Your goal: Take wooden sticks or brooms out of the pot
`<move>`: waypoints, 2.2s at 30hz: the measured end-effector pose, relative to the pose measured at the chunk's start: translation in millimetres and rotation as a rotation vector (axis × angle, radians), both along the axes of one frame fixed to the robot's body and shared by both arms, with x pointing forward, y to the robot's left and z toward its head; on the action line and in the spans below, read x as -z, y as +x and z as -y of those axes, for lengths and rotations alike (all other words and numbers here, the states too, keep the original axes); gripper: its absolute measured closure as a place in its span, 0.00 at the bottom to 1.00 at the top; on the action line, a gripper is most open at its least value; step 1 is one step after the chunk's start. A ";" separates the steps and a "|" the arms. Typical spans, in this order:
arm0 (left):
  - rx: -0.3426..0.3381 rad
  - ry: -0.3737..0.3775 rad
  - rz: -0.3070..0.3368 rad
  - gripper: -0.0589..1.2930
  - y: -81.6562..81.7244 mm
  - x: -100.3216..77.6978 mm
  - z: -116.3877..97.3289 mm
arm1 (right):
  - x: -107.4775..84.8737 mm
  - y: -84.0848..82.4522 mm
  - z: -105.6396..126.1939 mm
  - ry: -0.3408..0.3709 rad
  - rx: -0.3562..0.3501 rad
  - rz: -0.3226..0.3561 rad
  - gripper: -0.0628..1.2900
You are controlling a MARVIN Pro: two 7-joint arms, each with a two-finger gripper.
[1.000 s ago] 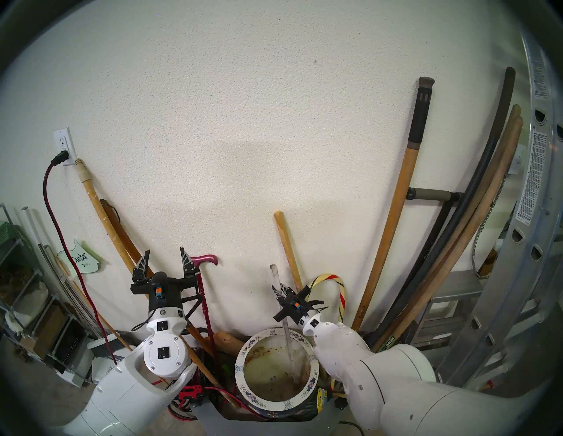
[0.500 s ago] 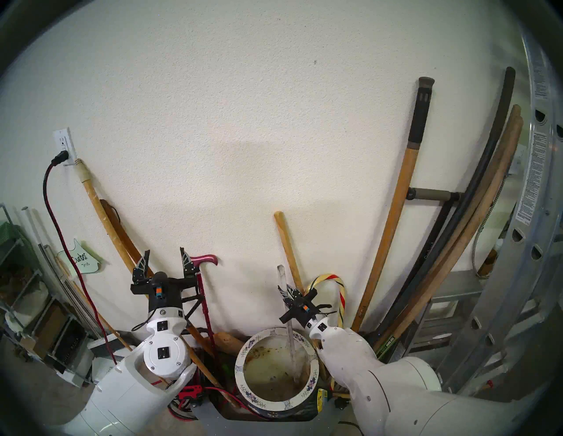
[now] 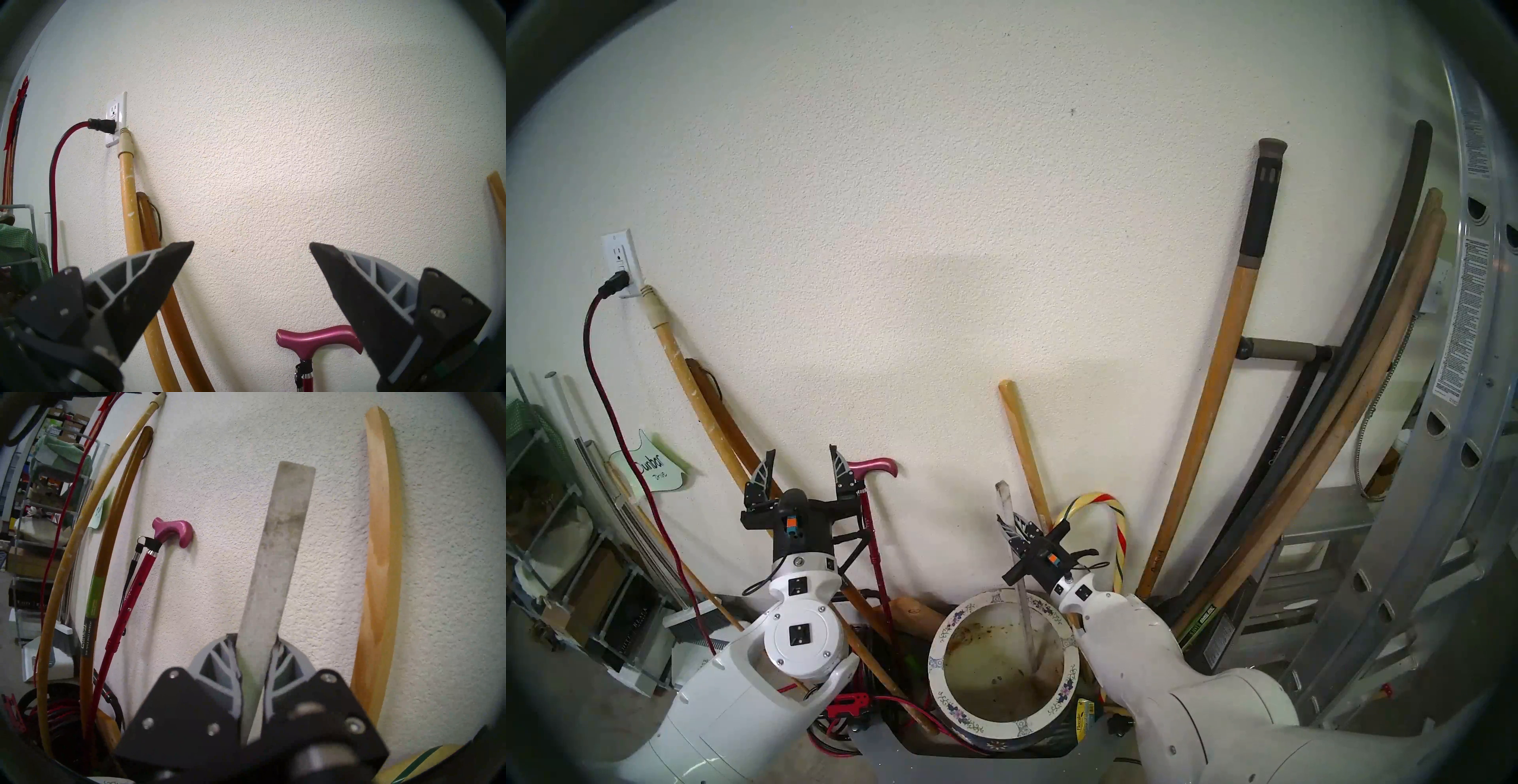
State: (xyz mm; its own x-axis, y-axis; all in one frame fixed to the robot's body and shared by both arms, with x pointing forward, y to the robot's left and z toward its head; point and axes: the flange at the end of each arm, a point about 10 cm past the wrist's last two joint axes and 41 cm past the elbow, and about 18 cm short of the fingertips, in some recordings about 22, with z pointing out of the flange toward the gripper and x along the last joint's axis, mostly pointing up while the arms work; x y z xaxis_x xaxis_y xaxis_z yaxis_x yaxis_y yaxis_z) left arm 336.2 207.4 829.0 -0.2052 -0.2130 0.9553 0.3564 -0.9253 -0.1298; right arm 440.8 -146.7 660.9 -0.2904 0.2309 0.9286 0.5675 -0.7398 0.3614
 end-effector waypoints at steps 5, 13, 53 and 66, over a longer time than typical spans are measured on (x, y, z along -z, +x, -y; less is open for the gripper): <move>0.000 0.000 0.000 0.06 0.0 0.1 0.1 | -16.5 10.8 7.9 0.009 0.010 0.050 0.89; 0.000 -0.001 -0.001 0.06 -0.1 0.2 0.0 | -46.2 27.6 17.7 0.023 0.020 0.133 0.89; 0.000 -0.002 -0.004 0.06 -0.2 0.6 -0.1 | -105.2 -0.4 81.5 -0.018 -0.013 0.329 0.89; 0.001 -0.003 -0.005 0.06 -0.3 0.9 0.0 | -148.6 -3.9 93.7 -0.048 -0.047 0.387 0.89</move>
State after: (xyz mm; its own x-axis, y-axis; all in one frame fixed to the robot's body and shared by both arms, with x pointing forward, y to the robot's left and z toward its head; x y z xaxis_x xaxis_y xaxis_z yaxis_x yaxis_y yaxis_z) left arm 335.9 207.4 828.2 -0.2006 -0.2098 0.9569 0.3550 -0.9260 -0.1286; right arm 436.9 -240.5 809.5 -0.6280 0.2498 0.7370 0.4155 -0.6932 0.5890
